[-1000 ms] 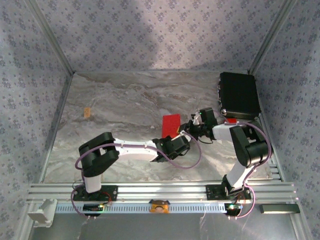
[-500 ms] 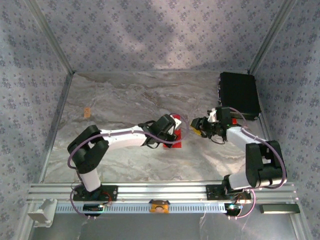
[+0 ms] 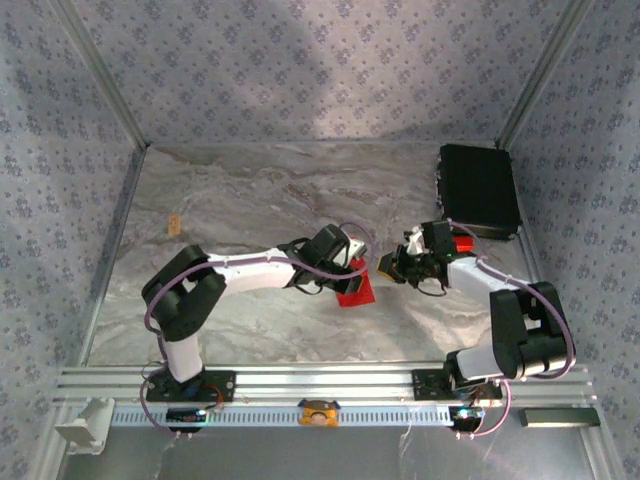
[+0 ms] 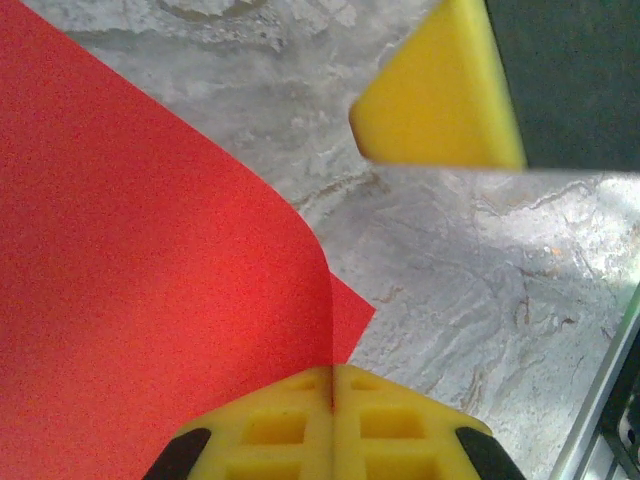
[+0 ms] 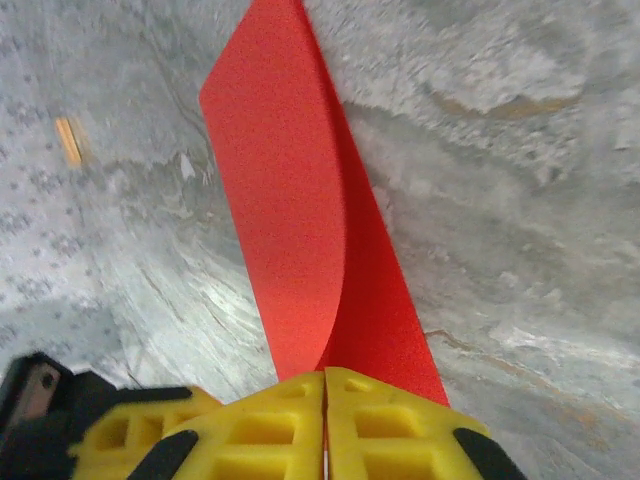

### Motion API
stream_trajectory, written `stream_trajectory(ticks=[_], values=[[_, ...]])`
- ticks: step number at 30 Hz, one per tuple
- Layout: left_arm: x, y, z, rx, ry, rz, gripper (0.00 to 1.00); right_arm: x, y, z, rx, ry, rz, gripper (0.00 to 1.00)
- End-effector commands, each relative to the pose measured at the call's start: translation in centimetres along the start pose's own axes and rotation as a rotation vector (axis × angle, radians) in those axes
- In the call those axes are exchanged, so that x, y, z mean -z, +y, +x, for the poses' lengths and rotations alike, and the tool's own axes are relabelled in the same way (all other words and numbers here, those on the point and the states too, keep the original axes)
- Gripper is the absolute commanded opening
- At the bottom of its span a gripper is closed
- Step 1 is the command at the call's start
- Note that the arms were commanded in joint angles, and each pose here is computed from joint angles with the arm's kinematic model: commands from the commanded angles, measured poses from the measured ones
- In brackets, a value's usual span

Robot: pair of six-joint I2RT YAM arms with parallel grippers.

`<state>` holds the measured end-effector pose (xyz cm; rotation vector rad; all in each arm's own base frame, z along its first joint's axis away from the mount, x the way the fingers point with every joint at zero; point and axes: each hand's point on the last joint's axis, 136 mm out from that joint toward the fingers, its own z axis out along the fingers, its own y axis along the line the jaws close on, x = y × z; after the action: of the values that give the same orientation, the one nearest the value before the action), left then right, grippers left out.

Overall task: Fold a paper plane with a square sheet of paper (pick it up from the middle)
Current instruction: Fold the triangle a second time at the center of the table.

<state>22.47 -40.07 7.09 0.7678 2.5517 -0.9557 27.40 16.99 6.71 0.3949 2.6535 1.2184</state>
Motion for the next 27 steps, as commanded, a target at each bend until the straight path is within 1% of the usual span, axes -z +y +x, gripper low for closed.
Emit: stream_trajectory(ticks=[1, 5, 13, 20, 27], values=[[0.6, 0.2, -0.5, 0.03, -0.032, 0.009, 0.0, -1.1, -0.4, 1.4, 0.005, 0.053, 0.022, 0.04], [0.4, 0.4, -0.1, 0.029, -0.01, 0.009, 0.01, -2.3, -0.6, 2.6, 0.02, 0.101, 0.034, 0.0], [0.5, 0.7, -0.1, 0.028, -0.012, -0.001, 0.01, -3.6, -2.3, 3.6, 0.006, 0.127, 0.075, 0.0], [0.8, 2.3, 0.2, 0.05, 0.008, -0.008, 0.03, -4.1, -4.9, 4.5, -0.016, 0.156, 0.156, 0.0], [0.4, 4.2, 0.2, 0.052, 0.031, -0.041, 0.03, -4.2, -5.2, 4.6, -0.024, 0.159, 0.148, 0.0]])
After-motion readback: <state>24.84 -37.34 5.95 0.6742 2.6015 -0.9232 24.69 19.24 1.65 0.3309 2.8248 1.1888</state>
